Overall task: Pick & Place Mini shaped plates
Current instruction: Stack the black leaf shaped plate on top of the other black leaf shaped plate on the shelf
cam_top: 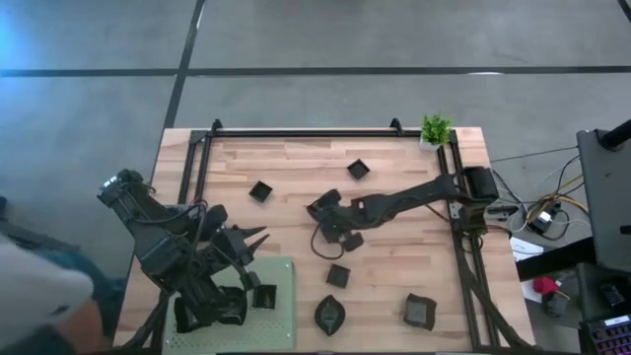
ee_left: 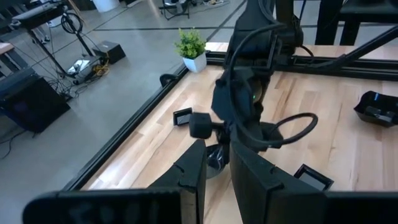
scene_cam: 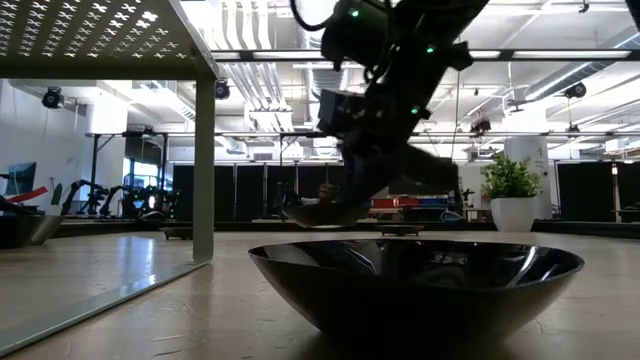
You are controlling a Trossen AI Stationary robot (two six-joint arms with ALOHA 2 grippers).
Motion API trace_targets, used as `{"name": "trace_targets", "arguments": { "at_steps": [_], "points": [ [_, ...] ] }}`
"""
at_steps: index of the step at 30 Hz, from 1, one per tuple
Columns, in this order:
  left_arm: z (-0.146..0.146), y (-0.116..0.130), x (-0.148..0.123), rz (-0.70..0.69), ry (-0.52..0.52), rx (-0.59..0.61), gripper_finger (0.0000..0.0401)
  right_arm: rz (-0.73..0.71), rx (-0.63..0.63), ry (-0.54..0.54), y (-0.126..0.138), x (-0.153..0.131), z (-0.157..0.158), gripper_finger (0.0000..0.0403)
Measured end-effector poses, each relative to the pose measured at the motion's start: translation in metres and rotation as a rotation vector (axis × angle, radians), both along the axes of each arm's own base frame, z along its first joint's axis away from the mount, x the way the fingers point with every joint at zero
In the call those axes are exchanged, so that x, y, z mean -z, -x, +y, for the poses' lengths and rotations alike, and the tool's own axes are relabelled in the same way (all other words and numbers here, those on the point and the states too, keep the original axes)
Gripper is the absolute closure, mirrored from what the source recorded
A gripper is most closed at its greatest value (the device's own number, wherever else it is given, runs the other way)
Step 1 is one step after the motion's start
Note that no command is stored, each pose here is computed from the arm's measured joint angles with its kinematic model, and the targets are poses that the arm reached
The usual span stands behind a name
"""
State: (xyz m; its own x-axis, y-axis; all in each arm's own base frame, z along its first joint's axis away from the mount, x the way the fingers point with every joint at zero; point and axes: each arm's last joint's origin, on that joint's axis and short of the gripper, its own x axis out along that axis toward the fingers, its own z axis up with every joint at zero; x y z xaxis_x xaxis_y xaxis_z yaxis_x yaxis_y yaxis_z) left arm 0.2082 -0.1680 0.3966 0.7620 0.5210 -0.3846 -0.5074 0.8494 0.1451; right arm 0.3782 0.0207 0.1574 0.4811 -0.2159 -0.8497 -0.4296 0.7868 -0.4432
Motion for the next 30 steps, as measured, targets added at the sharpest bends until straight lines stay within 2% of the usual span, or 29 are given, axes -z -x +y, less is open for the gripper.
{"name": "trace_targets", "arguments": {
  "at_steps": [12, 18, 30],
  "points": [
    [-0.002, -0.001, 0.000, -0.022, 0.062, -0.006, 0.0334, 0.011, -0.139, 0.078, -0.033, 0.019, 0.003, 0.0395],
    [-0.002, -0.001, 0.000, -0.036, 0.084, -0.015, 0.0334, -0.004, -0.167, 0.046, -0.037, 0.015, 0.004, 0.0395],
    [-0.003, -0.002, 0.000, -0.023, 0.121, 0.001, 0.0334, -0.012, -0.187, 0.057, -0.039, 0.012, 0.004, 0.0385]
  ]
}}
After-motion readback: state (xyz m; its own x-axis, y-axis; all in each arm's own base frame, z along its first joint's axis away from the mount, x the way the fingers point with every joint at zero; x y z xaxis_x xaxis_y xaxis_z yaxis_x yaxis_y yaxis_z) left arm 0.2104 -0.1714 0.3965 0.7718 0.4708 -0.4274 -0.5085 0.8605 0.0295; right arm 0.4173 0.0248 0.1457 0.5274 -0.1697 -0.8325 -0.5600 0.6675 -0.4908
